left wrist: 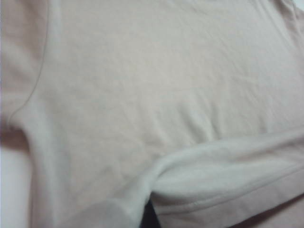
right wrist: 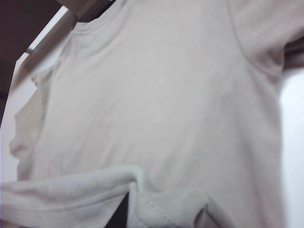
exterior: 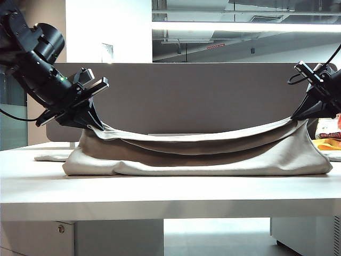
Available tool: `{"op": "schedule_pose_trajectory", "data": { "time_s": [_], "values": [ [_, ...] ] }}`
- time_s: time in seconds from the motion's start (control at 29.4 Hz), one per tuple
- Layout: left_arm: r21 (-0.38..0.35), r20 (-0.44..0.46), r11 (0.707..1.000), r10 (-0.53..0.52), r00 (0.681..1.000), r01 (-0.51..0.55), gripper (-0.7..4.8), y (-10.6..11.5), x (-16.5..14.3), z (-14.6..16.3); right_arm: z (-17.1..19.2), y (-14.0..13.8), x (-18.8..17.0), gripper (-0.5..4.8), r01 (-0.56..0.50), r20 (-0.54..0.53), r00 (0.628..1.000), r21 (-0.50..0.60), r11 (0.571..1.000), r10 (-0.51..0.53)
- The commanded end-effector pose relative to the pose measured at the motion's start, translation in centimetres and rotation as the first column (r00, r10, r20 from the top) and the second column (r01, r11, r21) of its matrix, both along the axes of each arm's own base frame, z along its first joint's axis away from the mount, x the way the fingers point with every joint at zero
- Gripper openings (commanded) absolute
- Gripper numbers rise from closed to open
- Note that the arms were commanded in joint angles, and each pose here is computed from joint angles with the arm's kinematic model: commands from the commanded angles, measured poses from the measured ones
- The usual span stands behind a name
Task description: Fold the bottom side of the T-shirt horizontally towards the center, about one-third of the way, then fold the sleeve back towards the center, creating a straight line along the edge of the T-shirt, and finally fold the bottom of the T-shirt up towards the top, creating a neat rectangle.
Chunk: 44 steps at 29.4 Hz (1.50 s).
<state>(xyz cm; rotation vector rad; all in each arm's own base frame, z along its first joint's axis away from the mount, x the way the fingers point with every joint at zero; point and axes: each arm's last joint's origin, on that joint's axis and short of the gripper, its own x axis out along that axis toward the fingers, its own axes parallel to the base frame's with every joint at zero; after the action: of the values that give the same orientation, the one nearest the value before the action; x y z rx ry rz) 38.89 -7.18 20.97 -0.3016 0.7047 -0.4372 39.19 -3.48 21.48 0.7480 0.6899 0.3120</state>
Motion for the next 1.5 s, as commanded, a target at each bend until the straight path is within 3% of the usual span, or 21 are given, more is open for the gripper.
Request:
{"op": "schedule_pose_trajectory", "data": {
  "time_s": [0.03, 0.37, 0.44, 0.58, 0.65, 0.72, 0.78, 0.89, 1.12, 1.29, 1.5],
  "values": [
    [0.020, 0.020, 1.000, 0.019, 1.000, -0.019, -0.06, -0.1, 1.0, 0.1, -0.1, -0.1, 0.5, -0.03, 0.019, 0.018, 1.000, -0.022, 1.000, -0.018],
    [0.067, 0.054, 0.996, 0.049, 0.997, -0.052, 0.06, 0.0, 1.8, 0.3, -2.2, -0.1, 1.4, -0.01, 0.011, 0.003, 1.000, -0.018, 1.000, -0.011],
    [0.071, 0.055, 0.996, 0.054, 0.997, -0.058, 0.88, 0.0, 1.8, 0.3, -2.3, -0.1, 1.5, 0.25, 0.011, 0.015, 1.000, -0.020, 1.000, -0.011],
    [0.091, 0.069, 0.994, 0.057, 0.996, -0.063, 3.81, 0.2, 1.9, 0.3, -1.9, -0.1, 1.7, 2.03, 0.013, 0.060, 0.998, -0.025, 1.000, -0.012],
    [0.119, 0.089, 0.991, 0.046, 0.995, -0.056, 4.79, 0.2, 1.9, 0.4, -1.5, -0.2, 2.0, 3.05, 0.014, 0.086, 0.996, -0.028, 1.000, -0.011],
    [0.145, 0.102, 0.988, 0.046, 0.994, -0.061, 4.79, 0.3, 1.9, 0.4, -1.1, -0.2, 2.1, 3.84, 0.010, 0.119, 0.993, -0.029, 1.000, -0.007],
    [0.148, 0.091, 0.987, 0.053, 0.994, -0.066, 4.79, 0.6, 1.9, 0.5, -0.9, -0.2, 2.0, 3.92, 0.012, 0.119, 0.993, -0.030, 0.999, -0.008],
    [0.147, -0.003, 0.986, 0.081, 0.997, -0.079, 4.79, 1.3, 1.4, 0.3, -1.0, -0.7, 1.5, 3.92, 0.019, 0.059, 0.998, -0.024, 1.000, -0.018],
    [0.178, -0.226, 0.984, 0.058, 0.972, -0.017, 4.79, 1.8, -0.3, -1.1, -2.0, -2.2, -0.3, 3.54, 0.005, -0.118, 0.993, -0.069, 0.998, -0.013],
    [0.134, -0.268, 0.991, 0.006, 0.963, 0.031, 4.79, 1.5, -0.6, -1.3, -2.9, -2.2, -1.3, 2.98, -0.051, -0.219, 0.975, -0.094, 0.994, 0.029],
    [0.117, -0.304, 0.993, 0.005, 0.953, 0.032, 4.79, 1.5, -0.9, -1.4, -3.4, -1.7, -2.0, 2.95, -0.093, -0.291, 0.955, -0.095, 0.991, 0.061]
  ]
}}
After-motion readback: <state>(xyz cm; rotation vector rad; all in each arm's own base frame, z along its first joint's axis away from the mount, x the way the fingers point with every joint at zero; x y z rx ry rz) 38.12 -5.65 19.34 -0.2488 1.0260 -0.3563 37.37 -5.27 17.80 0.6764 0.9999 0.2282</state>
